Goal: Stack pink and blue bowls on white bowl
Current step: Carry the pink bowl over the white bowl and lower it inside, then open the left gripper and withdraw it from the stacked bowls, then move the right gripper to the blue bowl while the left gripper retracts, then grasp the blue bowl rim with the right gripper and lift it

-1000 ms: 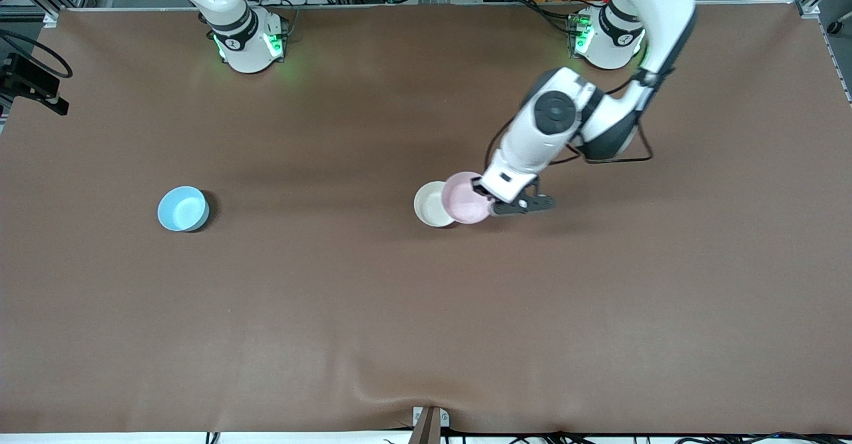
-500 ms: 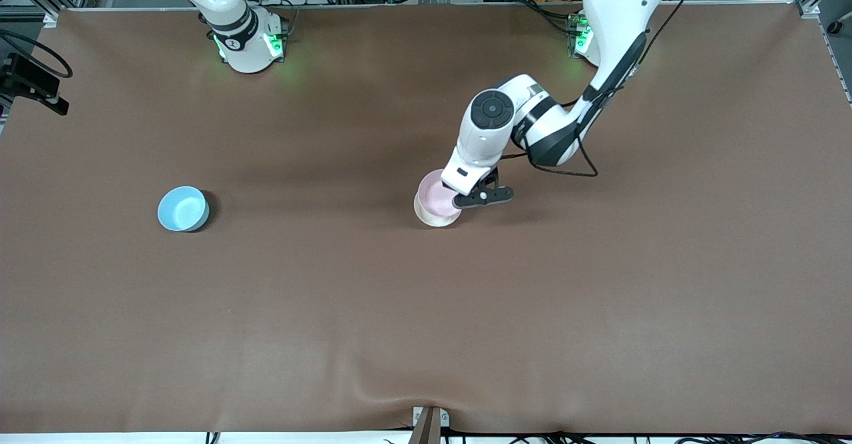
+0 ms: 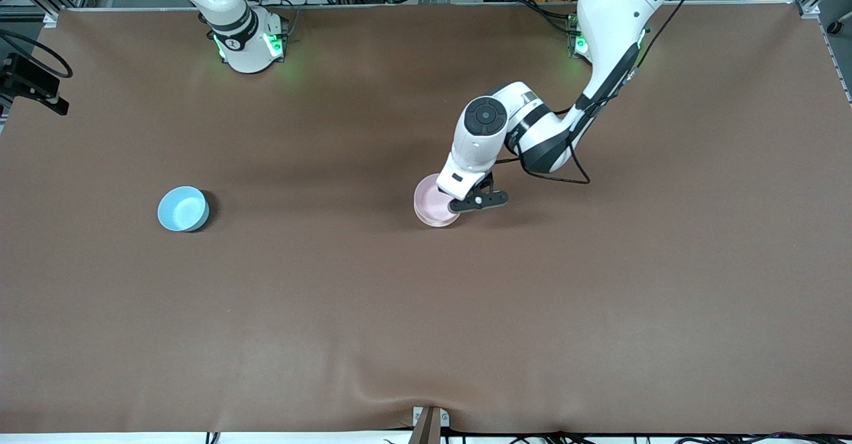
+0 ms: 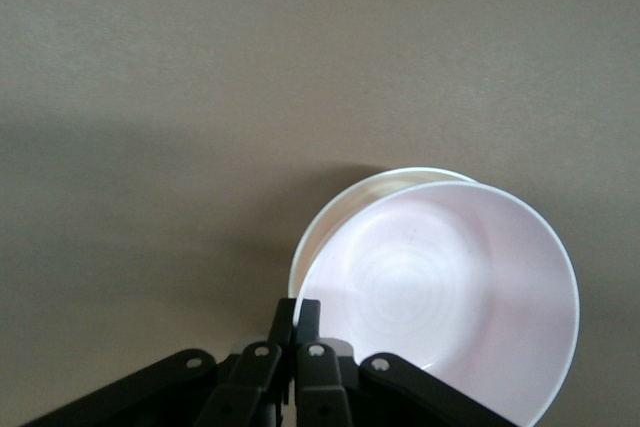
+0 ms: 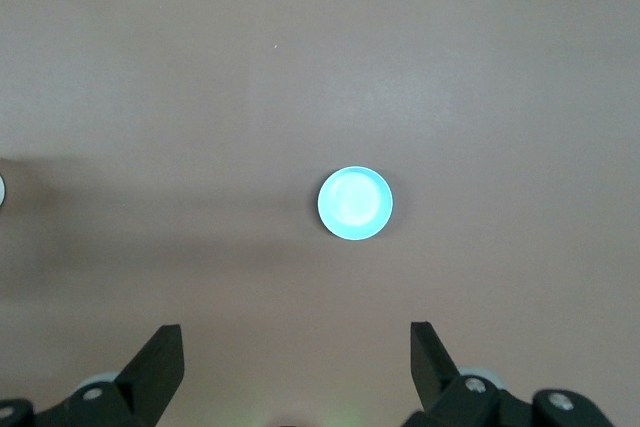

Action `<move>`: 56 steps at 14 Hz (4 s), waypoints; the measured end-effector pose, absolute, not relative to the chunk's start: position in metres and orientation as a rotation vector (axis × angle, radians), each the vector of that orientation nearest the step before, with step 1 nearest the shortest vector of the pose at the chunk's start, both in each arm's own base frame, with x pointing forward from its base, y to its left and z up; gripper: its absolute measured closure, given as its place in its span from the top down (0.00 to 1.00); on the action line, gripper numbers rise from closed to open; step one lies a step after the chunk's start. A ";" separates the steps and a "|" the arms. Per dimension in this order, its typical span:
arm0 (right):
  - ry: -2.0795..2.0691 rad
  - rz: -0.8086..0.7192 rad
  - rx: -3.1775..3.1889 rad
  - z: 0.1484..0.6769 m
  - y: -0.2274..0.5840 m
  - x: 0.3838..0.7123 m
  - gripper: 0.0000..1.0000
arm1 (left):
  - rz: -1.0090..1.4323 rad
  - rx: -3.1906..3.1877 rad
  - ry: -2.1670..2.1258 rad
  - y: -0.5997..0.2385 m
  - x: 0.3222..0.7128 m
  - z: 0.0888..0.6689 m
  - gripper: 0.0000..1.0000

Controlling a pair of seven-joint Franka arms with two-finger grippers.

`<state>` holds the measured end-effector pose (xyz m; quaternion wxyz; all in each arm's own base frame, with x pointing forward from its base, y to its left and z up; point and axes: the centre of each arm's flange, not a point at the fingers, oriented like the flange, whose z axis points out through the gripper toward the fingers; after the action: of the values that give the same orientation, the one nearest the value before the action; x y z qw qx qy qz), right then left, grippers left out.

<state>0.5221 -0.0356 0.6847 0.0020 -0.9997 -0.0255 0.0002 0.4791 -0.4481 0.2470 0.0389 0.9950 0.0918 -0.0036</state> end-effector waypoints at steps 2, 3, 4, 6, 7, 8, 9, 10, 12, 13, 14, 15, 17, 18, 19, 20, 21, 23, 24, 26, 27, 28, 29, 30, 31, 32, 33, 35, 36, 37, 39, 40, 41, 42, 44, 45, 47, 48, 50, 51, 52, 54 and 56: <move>-0.080 0.001 -3.137 0.685 -0.036 0.522 1.00 | -0.023 3.049 0.285 -0.451 0.481 0.241 0.10; -0.080 0.001 -3.137 0.685 -0.036 0.522 1.00 | -0.027 3.048 0.294 -0.450 0.483 0.238 0.18; -0.080 0.001 -3.137 0.685 -0.036 0.522 1.00 | -0.028 3.045 0.319 -0.449 0.486 0.237 0.30; -0.080 0.001 -3.137 0.685 -0.036 0.522 1.00 | -0.007 3.028 0.380 -0.446 0.496 0.244 0.48; -0.080 0.003 -3.136 0.684 -0.036 0.522 1.00 | 0.011 3.019 0.401 -0.443 0.505 0.254 0.59; -0.080 0.009 -3.136 0.682 -0.036 0.523 1.00 | 0.035 3.021 0.432 -0.434 0.517 0.269 0.70; -0.080 0.021 -3.136 0.678 -0.036 0.526 1.00 | 0.065 3.031 0.470 -0.416 0.533 0.292 0.79; -0.079 0.036 -3.136 0.673 -0.036 0.529 1.00 | 0.100 3.048 0.497 -0.391 0.551 0.321 0.91; -0.076 0.077 -3.136 0.659 -0.037 0.538 1.00 | 0.187 3.096 0.508 -0.322 0.581 0.391 1.00; -0.073 0.103 -3.136 0.650 -0.038 0.543 1.00 | 0.223 3.127 0.493 -0.285 0.590 0.424 1.00; -0.066 0.123 -3.136 0.643 -0.041 0.548 1.00 | 0.241 3.159 0.480 -0.252 0.593 0.451 1.00; -0.056 0.138 -3.136 0.637 -0.045 0.551 1.00 | 0.235 3.184 0.480 -0.226 0.593 0.473 1.00; -0.037 0.189 -3.141 0.620 -0.054 0.558 1.00 | 0.176 3.195 0.457 -0.191 0.590 0.506 1.00; -0.023 0.233 -3.147 0.605 -0.060 0.565 1.00 | 0.147 3.188 0.427 -0.180 0.591 0.524 1.00; 0.001 0.274 -3.144 0.588 -0.069 0.573 1.00 | 0.120 3.179 0.415 -0.171 0.592 0.540 1.00; 0.019 0.310 -3.138 0.571 -0.080 0.580 1.00 | 0.104 3.171 0.420 -0.161 0.593 0.555 1.00; 0.031 0.339 -3.133 0.554 -0.089 0.586 1.00 | 0.102 3.168 0.423 -0.148 0.596 0.565 1.00; 0.044 0.364 -3.125 0.518 -0.107 0.594 1.00 | 0.093 3.175 0.370 -0.123 0.598 0.576 1.00; 0.034 0.367 -3.120 0.498 -0.118 0.595 1.00 | 0.082 3.182 0.330 -0.112 0.598 0.580 1.00; -0.016 0.351 -3.102 0.458 -0.144 0.593 1.00 | 0.069 3.184 0.301 -0.095 0.595 0.587 1.00; -0.023 0.338 -3.095 0.436 -0.155 0.591 1.00 | 0.066 3.184 0.299 -0.089 0.593 0.591 1.00; -0.024 0.326 -3.092 0.412 -0.162 0.587 1.00 | 0.066 3.191 0.308 -0.086 0.590 0.595 1.00; -0.029 0.326 -3.089 0.387 -0.166 0.583 1.00 | 0.071 3.199 0.320 -0.083 0.587 0.599 1.00; -0.049 0.329 -3.085 0.365 -0.166 0.578 1.00 | 0.076 3.206 0.321 -0.080 0.583 0.603 1.00; -0.082 0.325 -3.082 0.346 -0.165 0.573 1.00 | 0.079 3.208 0.304 -0.077 0.580 0.607 1.00; -0.111 0.320 -3.080 0.328 -0.164 0.568 1.00 | 0.078 3.202 0.279 -0.072 0.578 0.611 1.00; -0.125 0.314 -3.080 0.314 -0.164 0.563 0.99 | 0.065 3.193 0.258 -0.064 0.575 0.614 1.00; -0.148 0.299 -3.079 0.294 -0.170 0.554 0.87 | 0.030 3.154 0.206 -0.034 0.572 0.618 1.00; -0.146 0.294 -3.073 0.287 -0.174 0.550 0.78 | 0.020 3.135 0.188 -0.018 0.572 0.618 1.00; -0.143 0.293 -3.062 0.281 -0.176 0.548 0.78 | 0.019 3.123 0.179 -0.006 0.572 0.619 1.00; -0.139 0.298 -3.055 0.267 -0.175 0.546 0.71 | 0.027 3.116 0.165 -0.002 0.569 0.624 1.00; -0.135 0.295 -3.052 0.261 -0.175 0.545 0.70 | 0.022 3.116 0.156 -0.005 0.565 0.627 1.00; -0.127 0.290 -3.049 0.256 -0.174 0.545 0.70 | 0.014 3.116 0.147 -0.008 0.562 0.629 1.00; -0.116 0.275 -3.047 0.251 -0.174 0.544 0.65 | 0.009 3.115 0.142 -0.010 0.560 0.631 1.00; -0.110 0.248 -3.054 0.238 -0.173 0.542 0.58 | 0.012 3.112 0.142 -0.010 0.558 0.634 1.00; -0.108 0.246 -3.055 0.231 -0.173 0.541 0.53 | 0.013 3.110 0.142 -0.010 0.558 0.634 1.00; -0.099 0.253 -3.049 0.223 -0.172 0.537 0.51 | 0.005 3.110 0.147 -0.008 0.556 0.635 1.00; -0.087 0.252 -3.043 0.220 -0.171 0.536 0.49 | 0.003 3.109 0.150 -0.006 0.555 0.636 1.00; -0.062 0.253 -3.028 0.214 -0.171 0.535 0.44 | -0.002 3.108 0.160 -0.002 0.552 0.640 1.00; -0.044 0.251 -3.017 0.211 -0.170 0.534 0.43 | 0.001 3.107 0.167 0.001 0.551 0.641 1.00; -0.031 0.246 -3.011 0.209 -0.169 0.532 0.38 | 0.003 3.107 0.173 0.003 0.550 0.642 1.00; -0.032 0.234 -3.011 0.205 -0.168 0.530 0.28 | 0.003 3.107 0.175 0.004 0.550 0.642 1.00; -0.053 0.232 -3.010 0.204 -0.168 0.529 0.09 | 0.003 3.107 0.175 0.004 0.550 0.642 1.00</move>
<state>0.5293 -0.1684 0.2038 0.0612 -0.9950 -0.0176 0.0769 0.5502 0.0039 0.6418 0.0150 0.9983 0.0563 0.0010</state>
